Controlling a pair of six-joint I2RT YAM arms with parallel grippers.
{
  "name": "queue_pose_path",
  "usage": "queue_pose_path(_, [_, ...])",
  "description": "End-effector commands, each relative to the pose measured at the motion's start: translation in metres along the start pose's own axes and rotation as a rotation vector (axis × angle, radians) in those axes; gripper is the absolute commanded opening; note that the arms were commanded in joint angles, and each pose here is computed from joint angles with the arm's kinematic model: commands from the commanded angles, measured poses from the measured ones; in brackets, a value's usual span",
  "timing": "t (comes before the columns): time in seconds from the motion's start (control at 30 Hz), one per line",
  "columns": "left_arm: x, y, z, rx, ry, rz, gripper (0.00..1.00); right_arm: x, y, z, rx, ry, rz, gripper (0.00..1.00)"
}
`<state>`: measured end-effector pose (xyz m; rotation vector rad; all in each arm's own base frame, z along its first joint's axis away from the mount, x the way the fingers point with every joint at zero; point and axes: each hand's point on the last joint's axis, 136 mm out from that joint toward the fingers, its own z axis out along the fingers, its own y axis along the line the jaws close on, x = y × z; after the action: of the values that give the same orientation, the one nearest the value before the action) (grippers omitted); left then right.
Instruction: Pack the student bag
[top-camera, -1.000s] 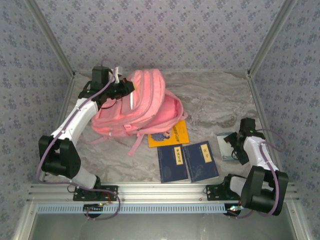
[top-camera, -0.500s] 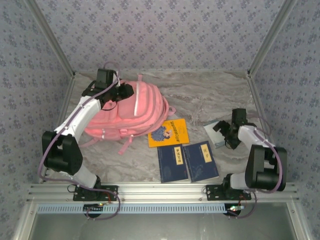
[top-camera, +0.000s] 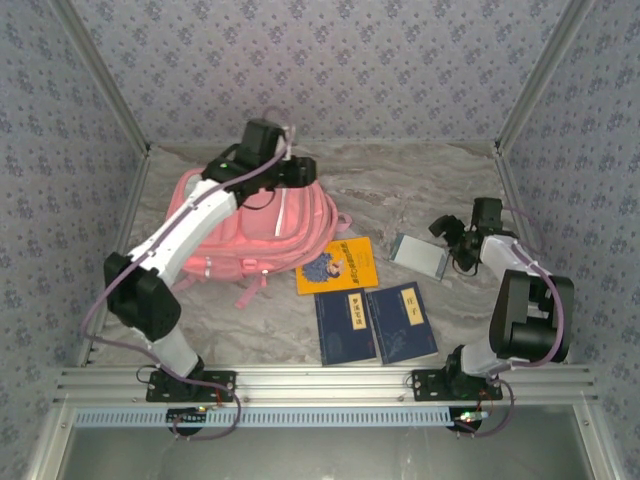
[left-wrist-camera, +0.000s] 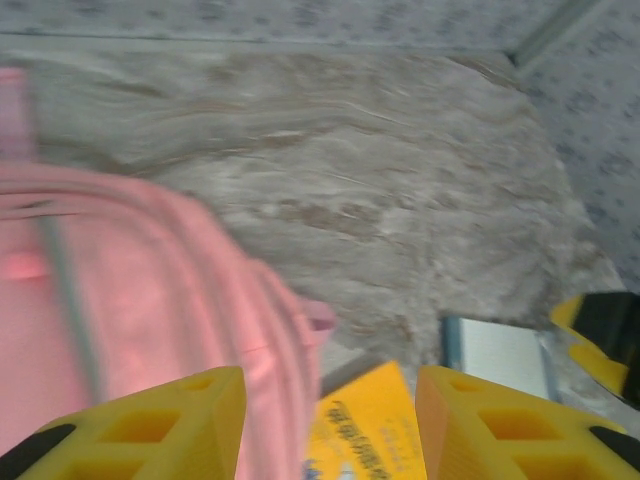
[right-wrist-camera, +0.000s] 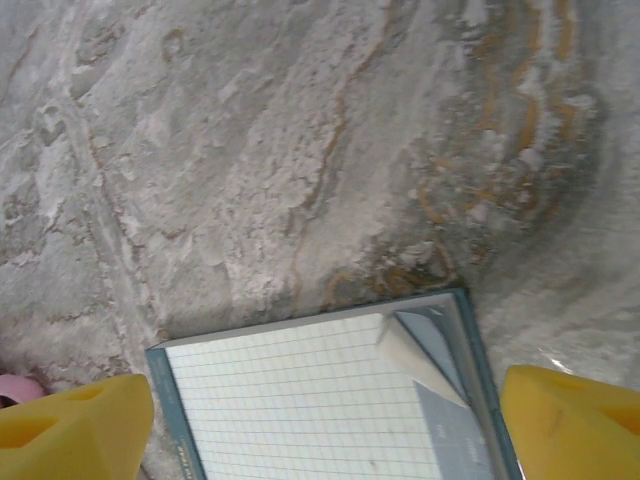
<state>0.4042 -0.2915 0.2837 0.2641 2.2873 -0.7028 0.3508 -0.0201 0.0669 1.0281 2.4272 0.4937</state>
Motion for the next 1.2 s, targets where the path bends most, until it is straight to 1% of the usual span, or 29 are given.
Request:
queue_pose_path(0.0, [0.027, -0.040, 0.030, 0.122, 0.107, 0.006, 0.48, 0.004, -0.017, -0.009, 0.053, -0.014, 0.046, 0.92])
queue_pose_path(0.07, [0.045, -0.063, 0.054, 0.198, 0.172, -0.025, 0.48, 0.011, -0.019, -0.007, 0.039, 0.001, 0.041, 0.90])
queue_pose_path(0.17, [0.075, -0.083, 0.087, 0.261, 0.264, -0.062, 0.49, 0.019, -0.022, -0.004, 0.037, 0.022, 0.025, 0.90])
queue_pose_path(0.37, [0.114, -0.095, 0.137, 0.334, 0.380, -0.154, 0.54, 0.038, -0.024, 0.003, -0.006, 0.079, 0.025, 0.89])
queue_pose_path(0.43, [0.123, -0.103, 0.149, 0.375, 0.411, -0.163, 0.55, 0.039, -0.019, 0.005, -0.036, 0.077, 0.020, 0.88])
queue_pose_path(0.53, [0.138, -0.111, 0.167, 0.387, 0.463, -0.170, 0.55, 0.045, -0.013, 0.010, -0.083, 0.105, 0.028, 0.86])
queue_pose_path(0.57, [0.147, -0.111, 0.175, 0.384, 0.487, -0.177, 0.56, 0.047, -0.011, 0.012, -0.095, 0.120, 0.035, 0.84])
queue_pose_path(0.6, [0.143, -0.117, 0.178, 0.394, 0.481, -0.176, 0.55, 0.048, -0.010, 0.013, -0.103, 0.128, 0.039, 0.82])
queue_pose_path(0.77, [0.157, -0.119, 0.199, 0.370, 0.531, -0.187, 0.56, 0.053, 0.002, 0.014, -0.168, 0.153, 0.046, 0.75])
queue_pose_path(0.9, [0.169, -0.114, 0.213, 0.330, 0.566, -0.197, 0.55, 0.058, 0.007, 0.014, -0.182, 0.169, 0.036, 0.73])
queue_pose_path(0.97, [0.174, -0.107, 0.219, 0.283, 0.575, -0.198, 0.56, 0.059, 0.008, 0.013, -0.185, 0.172, 0.033, 0.73])
queue_pose_path(1.17, [0.185, -0.099, 0.228, 0.232, 0.597, -0.179, 0.58, 0.061, 0.010, 0.014, -0.189, 0.181, 0.027, 0.73])
